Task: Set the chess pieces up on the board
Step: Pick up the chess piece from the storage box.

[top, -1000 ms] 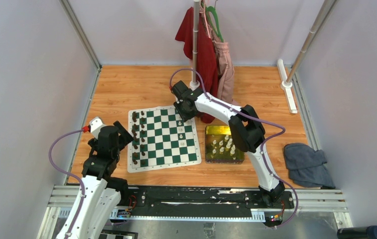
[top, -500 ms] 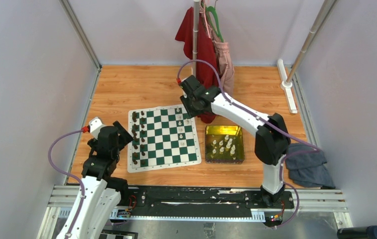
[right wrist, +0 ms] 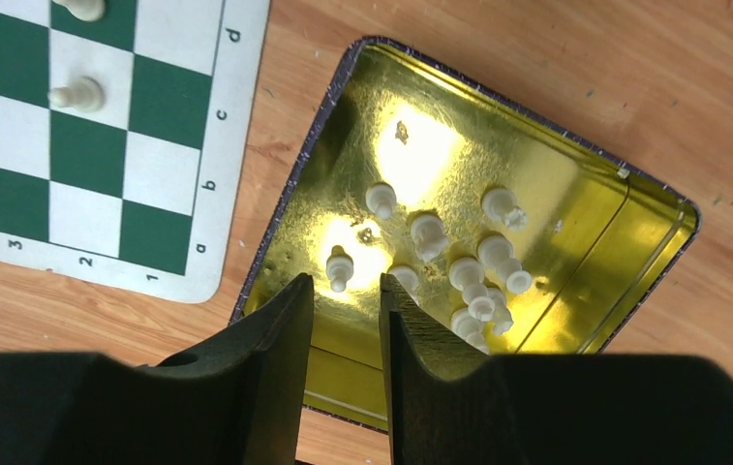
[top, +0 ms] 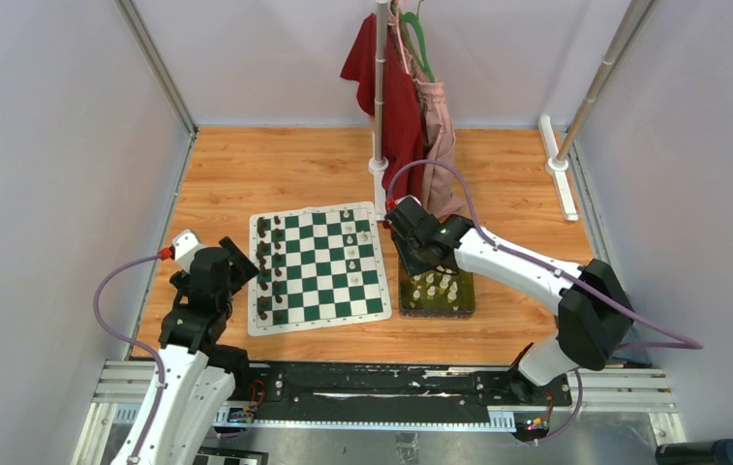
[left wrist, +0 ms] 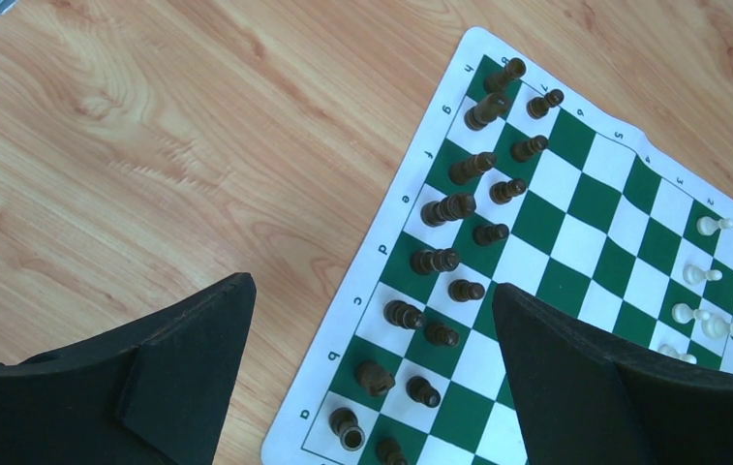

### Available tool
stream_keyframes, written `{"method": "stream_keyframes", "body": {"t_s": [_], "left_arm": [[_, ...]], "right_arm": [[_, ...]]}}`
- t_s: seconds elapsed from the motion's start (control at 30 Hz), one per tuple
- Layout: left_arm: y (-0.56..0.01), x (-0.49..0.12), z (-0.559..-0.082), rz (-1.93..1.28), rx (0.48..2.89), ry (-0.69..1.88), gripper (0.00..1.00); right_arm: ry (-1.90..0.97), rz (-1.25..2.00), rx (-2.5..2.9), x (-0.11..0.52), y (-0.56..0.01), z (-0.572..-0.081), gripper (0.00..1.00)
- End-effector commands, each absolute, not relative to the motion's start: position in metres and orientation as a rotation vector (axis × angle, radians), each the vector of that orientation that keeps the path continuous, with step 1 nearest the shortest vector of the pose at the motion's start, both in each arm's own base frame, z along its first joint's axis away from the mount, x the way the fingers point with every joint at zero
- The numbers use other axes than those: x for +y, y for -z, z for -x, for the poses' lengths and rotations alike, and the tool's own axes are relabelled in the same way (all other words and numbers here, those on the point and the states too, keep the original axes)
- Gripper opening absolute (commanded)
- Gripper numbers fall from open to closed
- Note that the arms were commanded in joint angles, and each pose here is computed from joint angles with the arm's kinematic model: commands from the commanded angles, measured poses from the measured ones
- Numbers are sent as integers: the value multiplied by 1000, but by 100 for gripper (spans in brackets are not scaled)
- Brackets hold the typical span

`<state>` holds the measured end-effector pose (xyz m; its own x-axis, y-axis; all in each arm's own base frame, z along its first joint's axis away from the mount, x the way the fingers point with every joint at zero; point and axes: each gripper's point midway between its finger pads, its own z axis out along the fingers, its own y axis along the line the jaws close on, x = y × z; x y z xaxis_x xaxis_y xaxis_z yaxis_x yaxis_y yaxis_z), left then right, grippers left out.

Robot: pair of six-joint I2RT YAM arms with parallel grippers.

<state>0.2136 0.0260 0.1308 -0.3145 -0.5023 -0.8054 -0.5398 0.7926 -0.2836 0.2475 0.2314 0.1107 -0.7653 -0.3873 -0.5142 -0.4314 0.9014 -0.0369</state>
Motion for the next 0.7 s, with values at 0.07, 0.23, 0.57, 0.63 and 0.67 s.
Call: {"method": "stream_keyframes", "body": {"t_s": [0.07, 0.23, 0.57, 0.63, 0.67], "left_arm": [[-131, 29, -214, 786, 1954, -59, 100], [-132, 29, -214, 783, 1953, -60, 100], [-133, 30, -214, 783, 1951, -60, 100], [-133, 29, -214, 783, 1952, -60, 100], [-132, 29, -214, 783, 1954, -59, 100]], "right_arm": [[-83, 516, 2547, 226, -98, -246, 36], [-47, 510, 2567, 224, -85, -248, 35], [-38, 485, 2609, 216, -64, -254, 35], [-41, 478, 2613, 215, -62, -255, 35], [-44, 479, 2614, 215, -62, -256, 35]]}}
